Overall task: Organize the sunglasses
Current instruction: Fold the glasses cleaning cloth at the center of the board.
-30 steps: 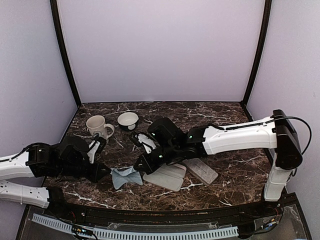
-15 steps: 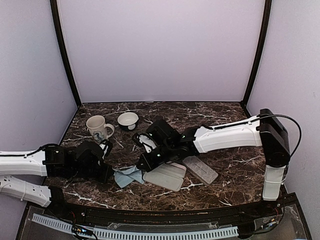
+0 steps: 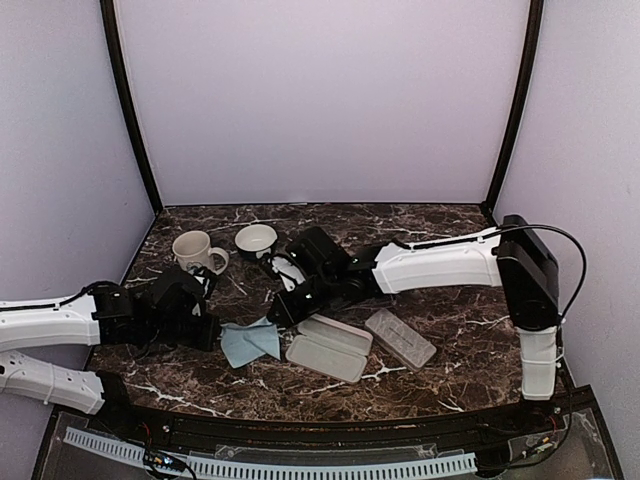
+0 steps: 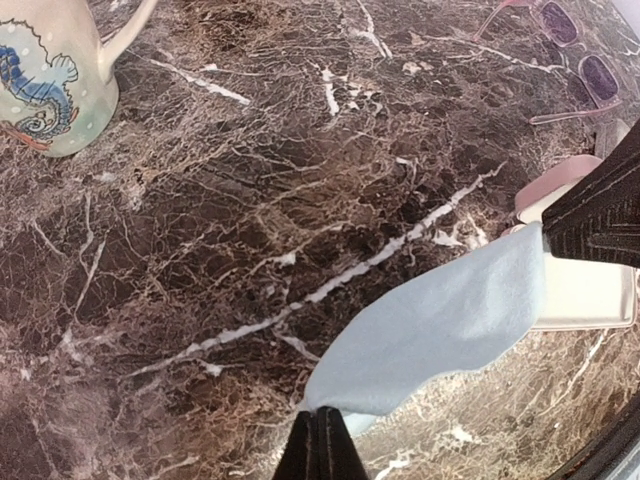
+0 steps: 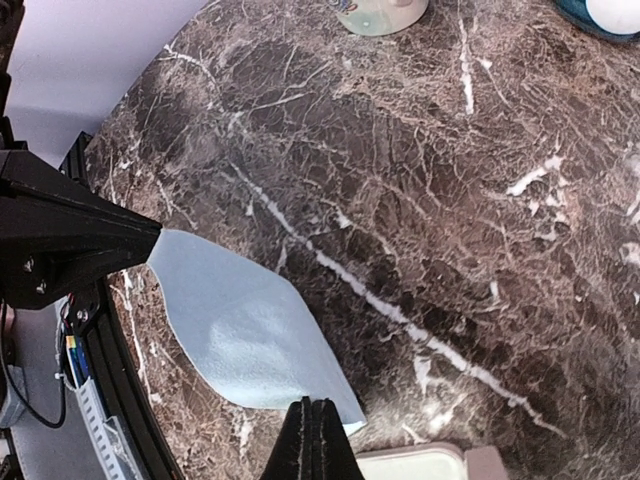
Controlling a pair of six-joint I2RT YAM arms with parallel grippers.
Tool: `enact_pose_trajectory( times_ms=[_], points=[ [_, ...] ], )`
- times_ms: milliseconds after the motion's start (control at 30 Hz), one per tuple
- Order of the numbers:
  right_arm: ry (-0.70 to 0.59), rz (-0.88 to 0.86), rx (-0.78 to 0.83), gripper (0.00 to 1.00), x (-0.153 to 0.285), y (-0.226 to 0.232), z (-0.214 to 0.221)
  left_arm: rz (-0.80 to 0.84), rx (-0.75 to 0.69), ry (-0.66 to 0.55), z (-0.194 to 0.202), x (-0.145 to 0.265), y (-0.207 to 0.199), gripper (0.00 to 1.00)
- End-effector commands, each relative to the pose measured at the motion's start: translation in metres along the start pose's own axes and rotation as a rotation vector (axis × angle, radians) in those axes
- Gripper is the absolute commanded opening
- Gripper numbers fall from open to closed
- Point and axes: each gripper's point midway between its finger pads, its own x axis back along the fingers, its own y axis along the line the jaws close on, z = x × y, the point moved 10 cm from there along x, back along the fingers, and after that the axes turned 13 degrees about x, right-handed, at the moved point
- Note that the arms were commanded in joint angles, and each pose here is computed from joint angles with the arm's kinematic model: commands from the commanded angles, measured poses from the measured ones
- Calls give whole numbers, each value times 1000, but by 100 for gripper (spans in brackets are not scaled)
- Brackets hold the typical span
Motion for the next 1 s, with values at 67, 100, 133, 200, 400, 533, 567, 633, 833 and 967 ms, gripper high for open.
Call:
enact_pose_trajectory(
  times_ms=[67,100,133,200,400,533,567,633,833,967],
  points=[
    [21,36,44,0,-7,-14,-10,-38,-25,-3,1,-13,8,0],
    [26,40,49,0,-7,-16,-11,-39,-26,-3,1,-14,9,0],
    [30,40,56,0,-8,-16,-13,-41,-26,-5,0,-15,9,0],
    [40,44,65,0,-10,-19,-14,-41,-27,-8,-1,-17,9,0],
    [55,45,98,0,-12,-23,-21,-36,-24,-22,-7,-19,8,0],
    [75,51,116,0,-15,-25,-24,-35,-27,-20,-8,-23,7,0],
    [78,55,120,0,-16,-26,-24,-39,-28,-17,-8,-25,8,0],
    [87,57,122,0,-18,-28,-23,-37,-28,-14,-7,-27,8,0],
    [109,62,119,0,-22,-33,-17,-28,-39,9,-3,-32,8,0],
    [125,66,111,0,-21,-35,-13,-19,-46,39,0,-33,8,0]
  ],
)
